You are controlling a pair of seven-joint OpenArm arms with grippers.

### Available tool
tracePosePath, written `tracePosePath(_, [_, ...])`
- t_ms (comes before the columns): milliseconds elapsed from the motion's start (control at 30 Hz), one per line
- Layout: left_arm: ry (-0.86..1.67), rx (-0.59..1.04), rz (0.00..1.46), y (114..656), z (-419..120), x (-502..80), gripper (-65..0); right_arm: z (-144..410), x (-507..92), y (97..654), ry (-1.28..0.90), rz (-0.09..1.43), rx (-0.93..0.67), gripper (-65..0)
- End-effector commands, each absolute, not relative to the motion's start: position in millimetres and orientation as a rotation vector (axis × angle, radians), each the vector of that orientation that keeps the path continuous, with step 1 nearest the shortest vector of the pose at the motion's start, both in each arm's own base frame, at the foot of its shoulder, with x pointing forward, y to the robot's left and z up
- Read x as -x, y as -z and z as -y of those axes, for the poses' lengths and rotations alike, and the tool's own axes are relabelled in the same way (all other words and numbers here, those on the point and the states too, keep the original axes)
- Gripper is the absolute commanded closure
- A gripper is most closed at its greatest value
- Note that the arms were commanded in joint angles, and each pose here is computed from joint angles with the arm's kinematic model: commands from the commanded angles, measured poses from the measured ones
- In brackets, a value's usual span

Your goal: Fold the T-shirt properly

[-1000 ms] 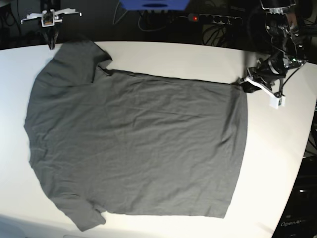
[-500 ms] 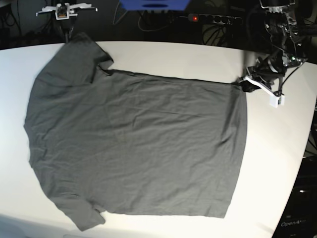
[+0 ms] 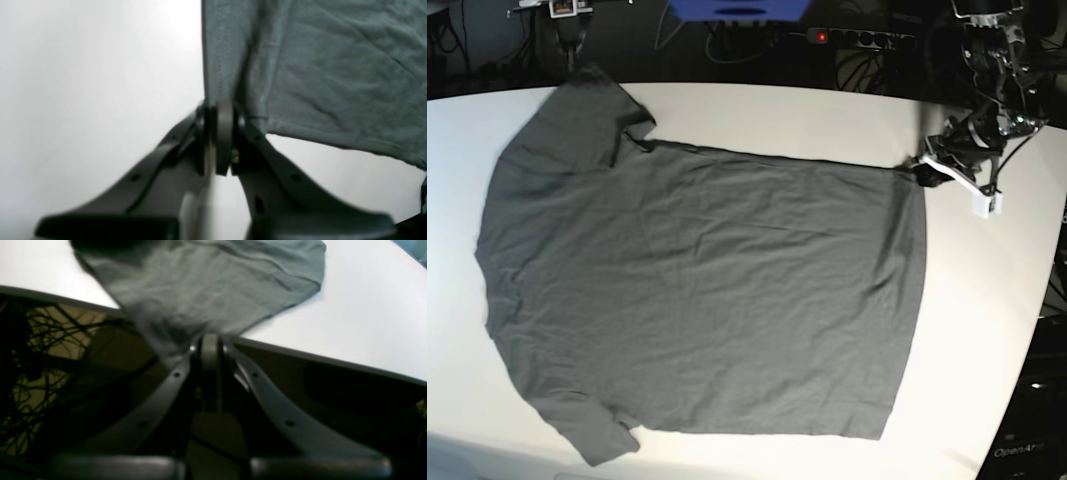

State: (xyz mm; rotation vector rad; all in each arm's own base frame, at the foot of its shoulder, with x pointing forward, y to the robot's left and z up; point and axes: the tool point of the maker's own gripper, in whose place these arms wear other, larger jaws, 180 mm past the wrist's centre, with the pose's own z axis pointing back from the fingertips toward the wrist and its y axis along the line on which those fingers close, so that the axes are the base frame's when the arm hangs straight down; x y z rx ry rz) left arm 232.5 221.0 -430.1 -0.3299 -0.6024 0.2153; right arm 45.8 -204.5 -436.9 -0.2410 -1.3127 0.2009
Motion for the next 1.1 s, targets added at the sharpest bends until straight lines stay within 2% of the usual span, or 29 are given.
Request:
tracePosePath(0, [-0.202,0.323,0.625,423,-224,-238,-4.3,204,-34,430,-0.212,1.325,0.239,-1.7])
tracePosePath(67, [-0.201,0.324,0.624,423,-224,-238,-4.3,194,-30,430,-0.208,1.331,0.213,-5.2])
tracePosePath(167, [-0.2,0.324,0.626,423,-224,-239,-4.3,188,-26,431,-0.211,1.323,0.191,-16.7])
tracePosePath(267, [-0.2,0.324,0.626,423,-224,-239,-4.3,183,-25,432,-0.212,1.323,0.175,-23.8])
tracePosePath(500, [-0.2,0.324,0.626,423,-224,-239,-4.3,173,-26,435,-0.183,1.316,0.075,-30.3])
tracePosePath(733, [-0.202,0.324,0.618,425,-224,-236,-4.3,174,-31,441,-0.177,1.29,0.079,-36.7])
tracePosePath(1067, [-0.203,0.323,0.615,425,-224,-235,-4.3,176,-41,445,-0.179,1.287,0.084,-37.3])
